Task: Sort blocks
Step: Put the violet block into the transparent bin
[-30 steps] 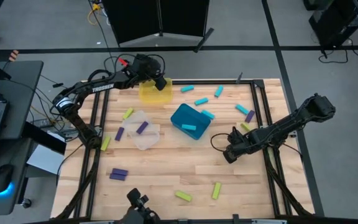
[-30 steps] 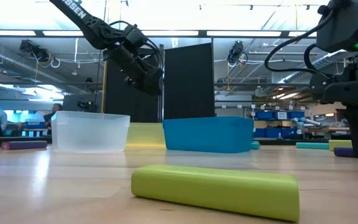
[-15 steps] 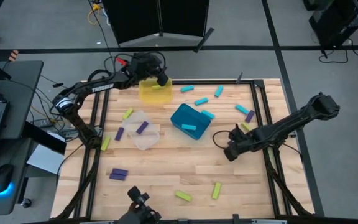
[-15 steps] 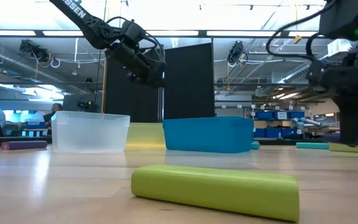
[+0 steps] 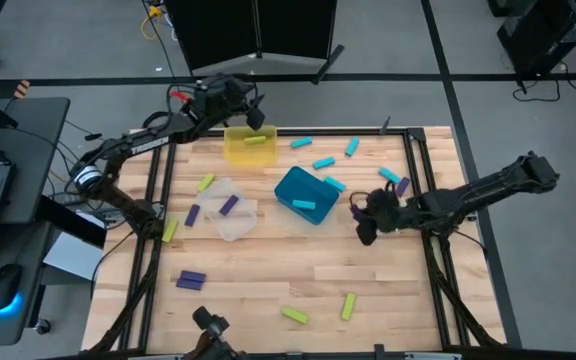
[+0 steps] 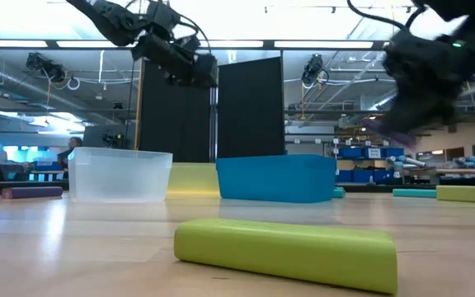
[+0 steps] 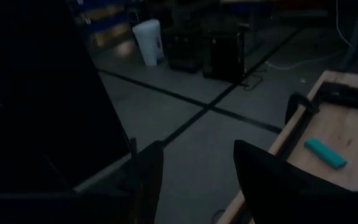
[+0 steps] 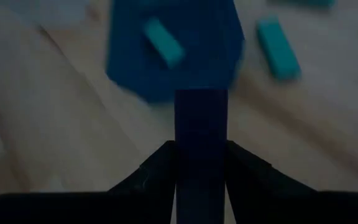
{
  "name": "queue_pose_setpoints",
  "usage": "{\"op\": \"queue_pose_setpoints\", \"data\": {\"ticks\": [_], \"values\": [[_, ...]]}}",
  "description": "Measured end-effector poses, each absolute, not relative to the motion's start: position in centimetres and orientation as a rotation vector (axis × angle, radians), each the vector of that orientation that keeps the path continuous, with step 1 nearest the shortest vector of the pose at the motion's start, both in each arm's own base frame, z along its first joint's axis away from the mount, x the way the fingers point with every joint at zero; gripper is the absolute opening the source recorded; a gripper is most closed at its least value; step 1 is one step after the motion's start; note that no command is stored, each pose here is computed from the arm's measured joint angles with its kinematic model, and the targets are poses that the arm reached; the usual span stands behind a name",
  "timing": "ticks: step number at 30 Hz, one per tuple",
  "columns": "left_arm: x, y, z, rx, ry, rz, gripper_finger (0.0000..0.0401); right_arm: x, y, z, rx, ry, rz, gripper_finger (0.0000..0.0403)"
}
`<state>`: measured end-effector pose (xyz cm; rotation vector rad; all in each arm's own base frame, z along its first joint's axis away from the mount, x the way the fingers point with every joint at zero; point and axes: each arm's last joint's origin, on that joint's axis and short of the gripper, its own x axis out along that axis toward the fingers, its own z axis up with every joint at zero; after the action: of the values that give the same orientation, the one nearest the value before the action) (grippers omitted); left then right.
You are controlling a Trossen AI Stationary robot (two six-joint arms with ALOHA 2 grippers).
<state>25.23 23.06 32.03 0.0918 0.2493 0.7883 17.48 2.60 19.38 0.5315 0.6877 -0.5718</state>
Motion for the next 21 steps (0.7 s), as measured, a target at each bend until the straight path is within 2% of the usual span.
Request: {"op": "queue_pose_setpoints", "data": {"ticks": [6,13,21], "values": [[23.4,21.4,35.4,0.146,0.145,0.799,0.0204,20.2,0.0,21.1,0.392,0.487,-0.467,0.0123],[19.9,18.1,38.9,0.152,0.104,0.791,0.0204,23.0,-3.2,21.6,0.355,0.326,-0.297,0.0124],[16.2,14.6,40.1,0.109,0.042,0.788,0.0204,27.9,-5.4,22.2,0.271,0.311,-0.163,0.0125]]}}
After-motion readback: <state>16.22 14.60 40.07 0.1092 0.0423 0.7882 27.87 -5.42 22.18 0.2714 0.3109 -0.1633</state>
